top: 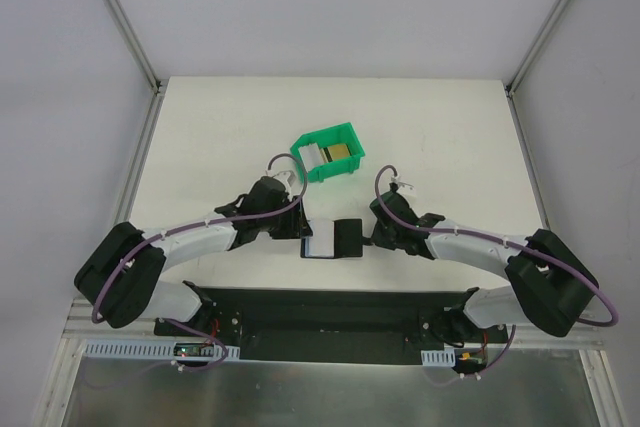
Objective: Put the credit cards into the card holder
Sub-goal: Open the card holder at the center of the board.
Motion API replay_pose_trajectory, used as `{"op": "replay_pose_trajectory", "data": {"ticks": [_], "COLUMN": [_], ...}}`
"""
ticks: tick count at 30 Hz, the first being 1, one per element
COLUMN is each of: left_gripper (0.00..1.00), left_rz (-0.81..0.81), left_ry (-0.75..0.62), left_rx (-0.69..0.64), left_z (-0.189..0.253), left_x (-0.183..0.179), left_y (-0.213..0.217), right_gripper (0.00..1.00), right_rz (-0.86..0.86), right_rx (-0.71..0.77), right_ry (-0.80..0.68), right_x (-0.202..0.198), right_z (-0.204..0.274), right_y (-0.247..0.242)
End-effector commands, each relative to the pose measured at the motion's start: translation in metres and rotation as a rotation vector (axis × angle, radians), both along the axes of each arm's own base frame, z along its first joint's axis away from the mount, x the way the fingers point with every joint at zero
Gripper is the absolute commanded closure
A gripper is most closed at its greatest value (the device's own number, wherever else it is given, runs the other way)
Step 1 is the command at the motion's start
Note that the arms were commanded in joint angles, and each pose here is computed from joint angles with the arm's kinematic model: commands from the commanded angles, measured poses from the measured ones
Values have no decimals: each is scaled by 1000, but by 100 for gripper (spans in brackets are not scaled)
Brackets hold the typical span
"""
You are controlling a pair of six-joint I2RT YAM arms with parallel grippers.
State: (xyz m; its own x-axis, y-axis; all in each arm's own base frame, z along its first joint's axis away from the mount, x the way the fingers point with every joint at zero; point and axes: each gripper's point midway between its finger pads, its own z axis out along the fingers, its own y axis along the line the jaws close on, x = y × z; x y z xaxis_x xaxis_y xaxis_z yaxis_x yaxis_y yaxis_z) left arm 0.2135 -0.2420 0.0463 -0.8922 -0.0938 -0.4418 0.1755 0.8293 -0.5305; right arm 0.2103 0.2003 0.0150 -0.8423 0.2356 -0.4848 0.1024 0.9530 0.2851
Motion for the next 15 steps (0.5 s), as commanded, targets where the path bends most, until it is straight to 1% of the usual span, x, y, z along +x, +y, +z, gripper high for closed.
{"op": "replay_pose_trajectory", "data": {"ticks": [1, 3, 4, 5, 6, 10, 12, 15], "left_gripper": [58, 58, 55, 55, 55, 54, 54, 54], "left_rz": [-7, 10, 21, 25, 24, 24, 13, -4], "left_ry": [33, 48, 50, 50, 53, 54, 52, 55], "left_rx": [-68, -58, -48, -44, -39, -21, -15, -14], "left_z": [-4, -10, -13, -14, -16, -18, -18, -17], "left_x": [-4, -6, -6, -6, -7, -8, -8, -9], "left_y": [-10, -6, -4, -2, -1, 2, 2, 0], "right_gripper": [99, 99, 99, 98, 95, 69, 59, 58], "right_rz": [-1, -2, 0, 6, 14, 61, 75, 114], "right_rx": [-130, -148, -150, -145, -131, -44, -9, 75], "right_ry": [111, 119, 117, 116, 111, 23, -33, -105], "right_x": [-24, -26, -26, -26, -25, -15, -9, -3], "right_z": [-25, -25, -25, -24, -21, 12, 35, 67], "right_y": [-29, -32, -33, -31, -29, -15, -10, 4]}}
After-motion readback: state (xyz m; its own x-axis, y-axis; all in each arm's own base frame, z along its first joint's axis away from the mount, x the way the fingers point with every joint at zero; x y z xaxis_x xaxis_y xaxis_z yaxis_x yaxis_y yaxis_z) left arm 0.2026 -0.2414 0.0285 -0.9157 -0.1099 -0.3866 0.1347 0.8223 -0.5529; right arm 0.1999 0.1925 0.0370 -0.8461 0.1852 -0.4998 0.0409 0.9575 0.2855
